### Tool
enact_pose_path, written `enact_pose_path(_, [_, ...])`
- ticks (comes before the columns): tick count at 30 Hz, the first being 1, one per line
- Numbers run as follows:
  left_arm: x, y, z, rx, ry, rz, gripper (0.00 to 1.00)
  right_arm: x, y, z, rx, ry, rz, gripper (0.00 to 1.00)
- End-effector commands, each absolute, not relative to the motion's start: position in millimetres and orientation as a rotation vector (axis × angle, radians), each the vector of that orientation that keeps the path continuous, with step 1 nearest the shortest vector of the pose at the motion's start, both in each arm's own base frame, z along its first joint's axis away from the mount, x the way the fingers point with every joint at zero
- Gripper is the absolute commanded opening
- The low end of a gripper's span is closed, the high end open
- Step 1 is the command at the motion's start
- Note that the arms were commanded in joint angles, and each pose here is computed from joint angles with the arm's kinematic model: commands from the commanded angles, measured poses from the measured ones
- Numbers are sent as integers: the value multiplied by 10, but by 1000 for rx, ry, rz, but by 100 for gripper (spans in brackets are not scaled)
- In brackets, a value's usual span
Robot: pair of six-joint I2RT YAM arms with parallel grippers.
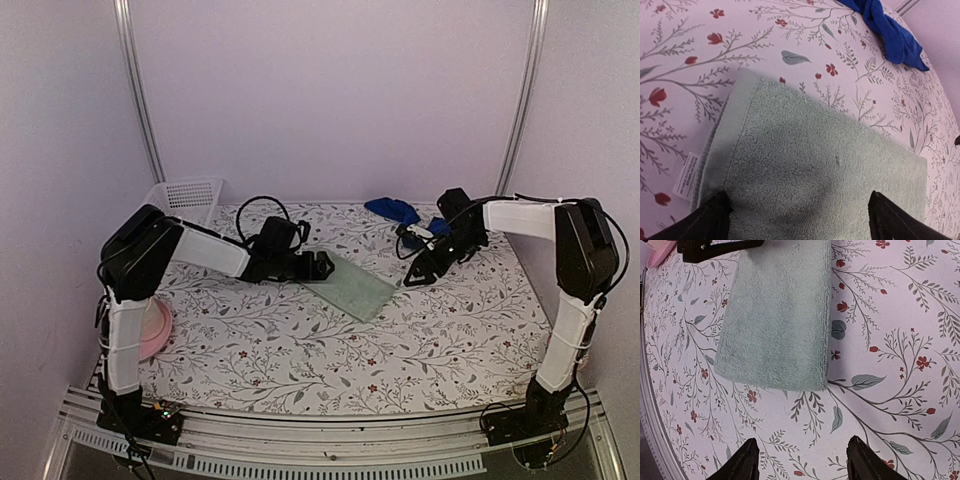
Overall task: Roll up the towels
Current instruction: Rotate the towel at the center of the board.
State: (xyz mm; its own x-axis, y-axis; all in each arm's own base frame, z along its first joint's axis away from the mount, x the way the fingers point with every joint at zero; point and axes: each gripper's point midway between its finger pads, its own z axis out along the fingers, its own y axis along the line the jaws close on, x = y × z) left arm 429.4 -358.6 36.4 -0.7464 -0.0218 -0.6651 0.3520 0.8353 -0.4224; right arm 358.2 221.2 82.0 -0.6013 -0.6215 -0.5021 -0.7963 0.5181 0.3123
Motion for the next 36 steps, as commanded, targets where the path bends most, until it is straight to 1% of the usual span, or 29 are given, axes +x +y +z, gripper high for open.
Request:
enact_pose_path(1, [4631,-3395,288,251,2326,-627,97,3676,2142,768,-1146,2443,652,62])
enact_pose_path(4, [4808,-3315,580,215,2255,-609,97,3686,2125,739,-1145,2448,634,63])
enact_pose_path(8, [4856,-3386,984,219,2175,-658,97,3709,2118,762,-1144,2441,617,64])
enact_pose_path(13, [4809,-3611,1143,236,2162,-710,97,3747,2076,761,-1136,2438,567,65])
enact_pose_path(17, [4757,-3889,1065,246,2197,-724,97,3779,2046,743,-1114,2448,535,68])
enact_pose_path(21, [4703,-4057,775,223,2273,-708,97,3824,2002,768,-1088,2443,493,77])
enact_pose_path(23, [4670,-4102,672,214,2295,-698,97,3854,1969,792,-1071,2437,473,82])
enact_pose_path(26, [4625,-4169,547,206,2325,-691,97,3928,1876,815,-1029,2440,435,88])
enact_pose_path(36, [4539,-4306,238,213,2391,-667,97,4097,1601,897,-907,2447,372,90])
